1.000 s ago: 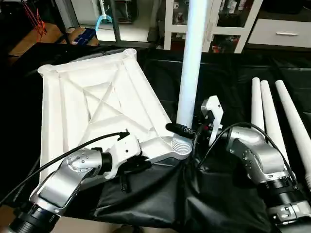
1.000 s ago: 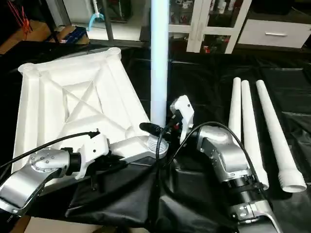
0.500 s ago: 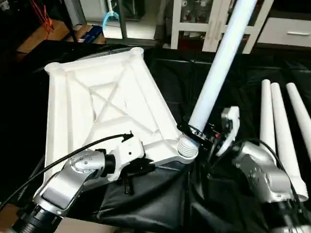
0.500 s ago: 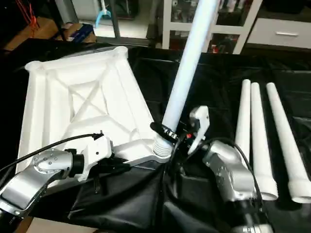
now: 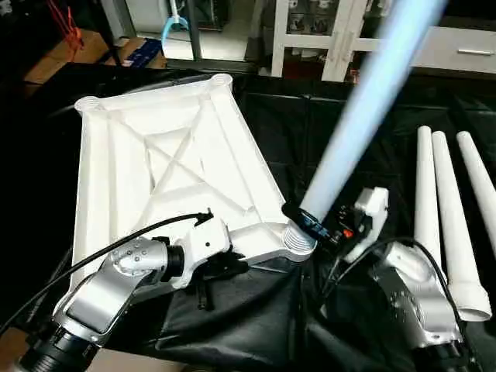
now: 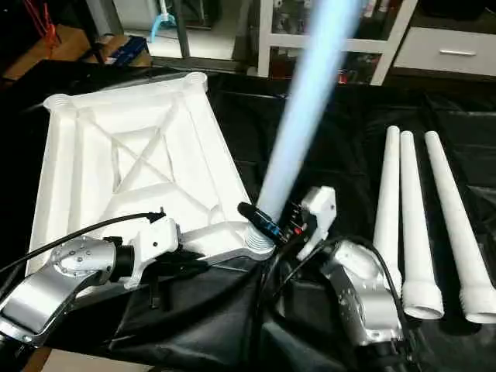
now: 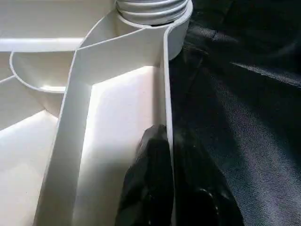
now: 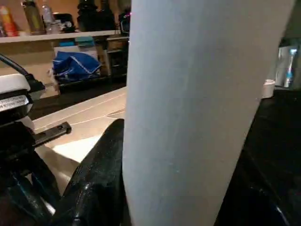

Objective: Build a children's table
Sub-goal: Pick table leg

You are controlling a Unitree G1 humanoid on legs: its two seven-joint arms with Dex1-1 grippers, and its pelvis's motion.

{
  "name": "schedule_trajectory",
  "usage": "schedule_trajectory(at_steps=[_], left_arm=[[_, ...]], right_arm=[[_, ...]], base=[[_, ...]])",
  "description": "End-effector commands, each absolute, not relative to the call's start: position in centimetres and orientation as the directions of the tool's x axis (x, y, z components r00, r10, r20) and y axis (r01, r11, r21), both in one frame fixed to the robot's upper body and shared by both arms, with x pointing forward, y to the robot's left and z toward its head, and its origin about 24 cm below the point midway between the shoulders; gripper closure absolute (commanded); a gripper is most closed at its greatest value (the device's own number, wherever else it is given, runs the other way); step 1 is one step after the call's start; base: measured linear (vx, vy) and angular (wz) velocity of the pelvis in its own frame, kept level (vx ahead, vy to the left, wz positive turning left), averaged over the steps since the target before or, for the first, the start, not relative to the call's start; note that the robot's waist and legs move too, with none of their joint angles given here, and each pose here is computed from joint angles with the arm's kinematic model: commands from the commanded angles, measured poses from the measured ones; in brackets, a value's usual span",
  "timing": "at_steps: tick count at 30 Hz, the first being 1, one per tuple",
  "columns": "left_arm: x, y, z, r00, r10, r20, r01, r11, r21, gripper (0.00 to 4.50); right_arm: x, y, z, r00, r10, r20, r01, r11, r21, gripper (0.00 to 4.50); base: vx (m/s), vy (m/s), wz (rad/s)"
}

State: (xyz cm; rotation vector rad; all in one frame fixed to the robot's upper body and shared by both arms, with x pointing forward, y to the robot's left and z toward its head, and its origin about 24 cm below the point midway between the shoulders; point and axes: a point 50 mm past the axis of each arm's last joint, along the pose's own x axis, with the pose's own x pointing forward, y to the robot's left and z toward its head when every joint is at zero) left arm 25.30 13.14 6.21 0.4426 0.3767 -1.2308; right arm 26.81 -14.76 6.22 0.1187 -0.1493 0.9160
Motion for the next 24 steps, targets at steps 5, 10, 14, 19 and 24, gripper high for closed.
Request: schedule_trajectory(at_steps=[5, 10, 14, 19, 24], left_arm=[[25.0, 13.8, 4.7, 0.278, -0.79, -0.546, 0.954, 0.291, 0.065, 4.49], [25.0, 13.9, 4.7, 0.273, -0.788, -0.552, 0.956, 0.286, 0.064, 4.49], [25.0, 13.9, 4.7, 0.271, -0.787, -0.555, 0.957, 0.284, 0.065, 4.49], [25.0, 13.9, 4.7, 0.271, -0.787, -0.555, 0.957, 0.284, 0.065, 4.49], [25.0, 13.9, 4.7, 0.269, -0.787, -0.555, 0.957, 0.284, 0.061, 4.49]], right_arm=[[25.4, -17.4, 1.7, 0.698, 0.715, -0.041, -0.71, 0.698, 0.088, 2.63], [25.0, -16.6, 0.6, 0.597, 0.782, -0.182, -0.787, 0.614, 0.054, 2.63], [24.9, -16.3, 0.2, 0.534, 0.807, -0.252, -0.82, 0.567, 0.077, 2.63], [24.8, -16.2, -0.3, 0.459, 0.826, -0.329, -0.847, 0.518, 0.12, 2.63], [24.9, -16.4, -1.0, 0.439, 0.802, -0.405, -0.826, 0.538, 0.169, 2.63]], base=[[0.0, 0.0, 0.0], [0.0, 0.0, 0.0], [0.0, 0.0, 0.0], [0.0, 0.0, 0.0], [0.0, 0.0, 0.0]])
